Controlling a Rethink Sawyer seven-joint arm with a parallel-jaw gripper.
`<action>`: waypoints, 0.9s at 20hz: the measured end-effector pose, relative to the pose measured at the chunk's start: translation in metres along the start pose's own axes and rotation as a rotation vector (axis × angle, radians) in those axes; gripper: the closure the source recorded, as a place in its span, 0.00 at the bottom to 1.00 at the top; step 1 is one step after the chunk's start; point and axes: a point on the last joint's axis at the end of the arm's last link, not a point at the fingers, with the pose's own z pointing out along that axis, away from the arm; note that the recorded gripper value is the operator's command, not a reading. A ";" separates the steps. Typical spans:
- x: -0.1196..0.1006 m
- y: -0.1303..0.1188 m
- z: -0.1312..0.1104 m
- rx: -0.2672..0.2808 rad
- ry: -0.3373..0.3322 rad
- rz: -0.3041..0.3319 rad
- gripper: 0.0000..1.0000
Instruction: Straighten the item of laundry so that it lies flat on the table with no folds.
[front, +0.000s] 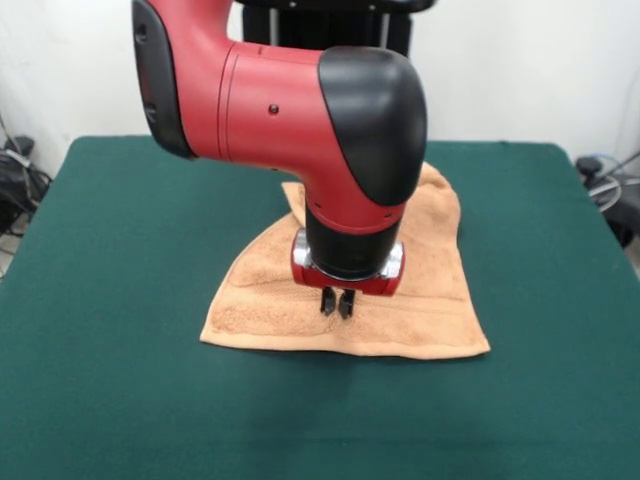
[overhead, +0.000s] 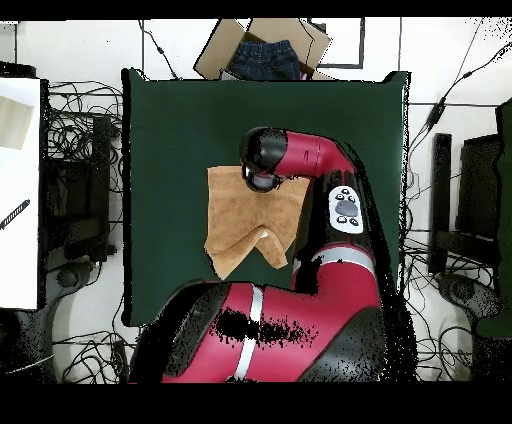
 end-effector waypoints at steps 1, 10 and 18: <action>-0.001 0.000 -0.001 0.000 0.000 0.000 1.00; -0.003 -0.001 -0.004 0.000 0.009 0.001 1.00; -0.005 -0.001 -0.011 -0.002 0.028 0.002 1.00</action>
